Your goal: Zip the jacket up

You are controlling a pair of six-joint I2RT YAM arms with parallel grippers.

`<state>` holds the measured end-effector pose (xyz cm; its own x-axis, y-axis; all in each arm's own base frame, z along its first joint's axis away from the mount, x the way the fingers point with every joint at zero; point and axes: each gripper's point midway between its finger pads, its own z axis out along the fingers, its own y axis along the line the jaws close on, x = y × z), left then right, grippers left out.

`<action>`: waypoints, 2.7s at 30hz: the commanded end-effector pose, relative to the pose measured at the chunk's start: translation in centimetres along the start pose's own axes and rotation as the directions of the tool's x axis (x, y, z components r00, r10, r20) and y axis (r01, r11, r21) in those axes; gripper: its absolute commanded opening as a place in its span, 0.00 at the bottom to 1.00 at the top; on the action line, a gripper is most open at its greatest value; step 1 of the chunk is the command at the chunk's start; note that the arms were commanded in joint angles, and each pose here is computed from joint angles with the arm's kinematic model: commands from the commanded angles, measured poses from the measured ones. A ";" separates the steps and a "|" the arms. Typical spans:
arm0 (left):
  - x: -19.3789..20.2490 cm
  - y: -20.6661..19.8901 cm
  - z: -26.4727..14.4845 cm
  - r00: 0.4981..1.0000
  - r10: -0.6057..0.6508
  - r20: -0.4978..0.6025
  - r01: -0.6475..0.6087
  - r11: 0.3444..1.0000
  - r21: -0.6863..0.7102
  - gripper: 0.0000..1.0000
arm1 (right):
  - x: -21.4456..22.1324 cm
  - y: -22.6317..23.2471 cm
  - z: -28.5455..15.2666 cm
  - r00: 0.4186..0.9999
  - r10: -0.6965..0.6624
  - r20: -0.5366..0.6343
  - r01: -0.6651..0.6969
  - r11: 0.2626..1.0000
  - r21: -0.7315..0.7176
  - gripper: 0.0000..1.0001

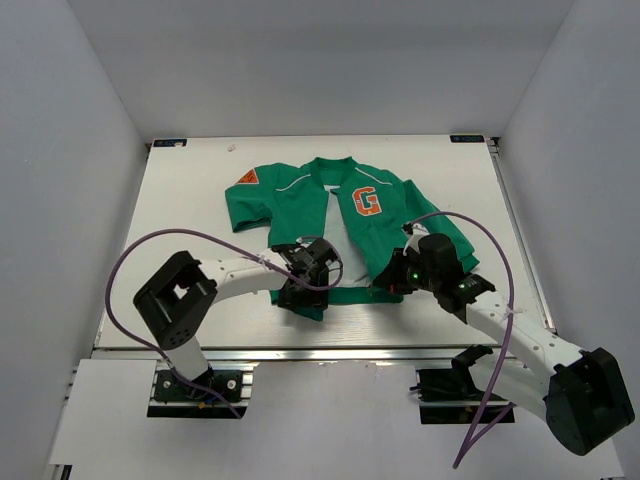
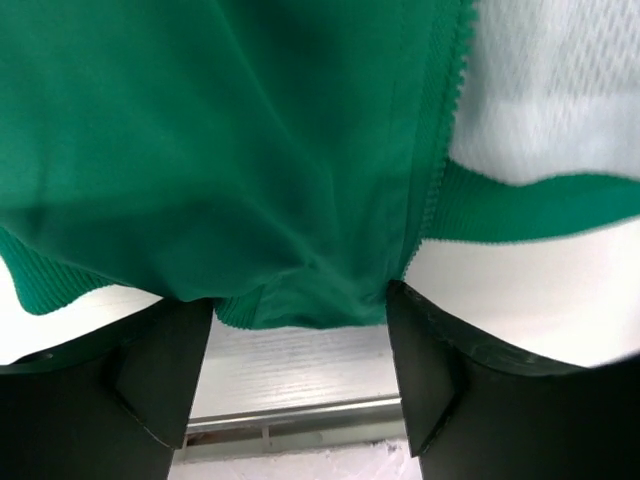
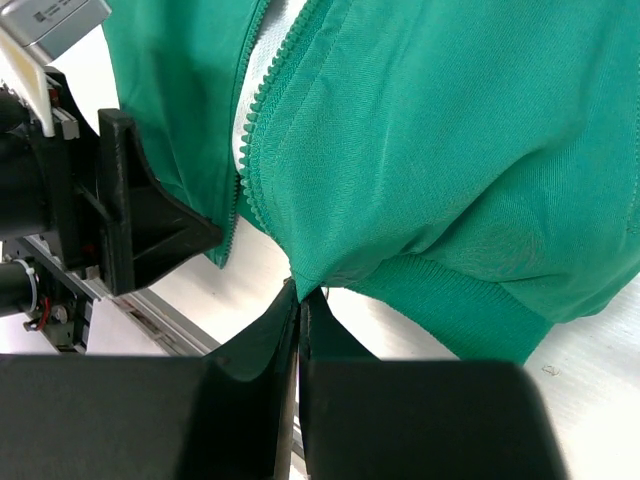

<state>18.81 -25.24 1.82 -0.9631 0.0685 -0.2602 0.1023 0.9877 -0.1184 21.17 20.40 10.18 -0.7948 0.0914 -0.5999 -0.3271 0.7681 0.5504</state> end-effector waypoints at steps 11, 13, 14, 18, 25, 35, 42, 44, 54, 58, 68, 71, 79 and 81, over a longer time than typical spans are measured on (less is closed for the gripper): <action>0.1 1.5 1.2 1.000 0.020 0.011 -0.017 0.974 -0.225 0.36 | 0.0 -1.0 0.0 1.000 0.010 0.018 -0.011 0.999 0.043 0.00; -0.2 1.2 0.7 0.999 0.023 0.025 -0.018 0.978 -0.210 0.29 | 0.1 -1.0 0.0 1.000 0.010 0.016 -0.011 0.999 0.042 0.00; -0.4 1.0 0.5 0.999 0.021 0.035 -0.014 0.980 -0.200 0.23 | 0.0 -0.9 0.0 1.000 0.010 0.018 -0.010 0.999 0.040 0.00; -1.3 0.3 -0.8 0.997 0.028 0.075 -0.016 0.989 -0.150 0.00 | -0.2 -0.3 0.0 1.000 0.004 0.022 -0.004 1.000 0.007 0.00; -3.6 -2.2 -4.8 0.977 0.005 0.214 -0.014 0.999 0.043 0.00 | -1.1 2.2 -0.5 0.998 -0.038 0.059 0.045 0.992 -0.122 0.00; -7.7 -4.8 -13.7 0.832 -0.091 0.547 -0.140 0.920 0.365 0.00 | -3.5 6.2 -1.6 0.984 -0.052 0.172 0.106 0.943 -0.317 0.00; -9.7 -5.9 -18.5 0.693 -0.168 0.701 -0.261 0.848 0.461 0.00 | -4.8 9.1 -3.2 0.971 -0.077 0.225 0.175 0.873 -0.455 0.00; -10.1 -6.3 -18.9 0.681 -0.174 0.712 -0.276 0.839 0.469 0.00 | -4.7 9.7 -3.5 0.973 -0.079 0.218 0.180 0.848 -0.498 0.00; -10.5 -8.3 -20.5 0.612 -0.136 0.779 -0.433 0.767 0.474 0.00 | -4.5 11.0 -3.7 0.988 -0.077 0.134 0.145 0.759 -0.635 0.00; -9.6 -8.8 -21.0 0.607 -0.110 0.787 -0.500 0.717 0.486 0.00 | -4.8 11.1 -3.7 0.985 -0.105 0.140 0.171 0.749 -0.640 0.00; -9.4 -8.8 -19.9 0.668 -0.110 0.736 -0.450 0.727 0.518 0.00 | -6.2 11.5 -4.0 0.976 -0.088 0.197 0.198 0.727 -0.657 0.00; -9.5 -8.8 -19.3 0.685 -0.127 0.717 -0.421 0.735 0.532 0.00 | -6.5 11.7 -4.0 0.974 -0.080 0.210 0.202 0.719 -0.665 0.00; -9.9 -8.9 -19.4 0.715 -0.200 0.669 -0.362 0.713 0.601 0.00 | -6.4 12.1 -4.2 0.977 -0.062 0.202 0.188 0.690 -0.699 0.00; -9.9 -8.8 -19.6 0.714 -0.218 0.665 -0.353 0.708 0.612 0.00 | -6.5 12.1 -4.1 0.978 -0.063 0.200 0.187 0.689 -0.700 0.00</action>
<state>22.74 -31.60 22.00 -0.5516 -0.1951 -0.8110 0.5528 0.6426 -0.5305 20.44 26.30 21.07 -0.7057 0.1544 -0.6914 -0.6729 0.1594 0.7224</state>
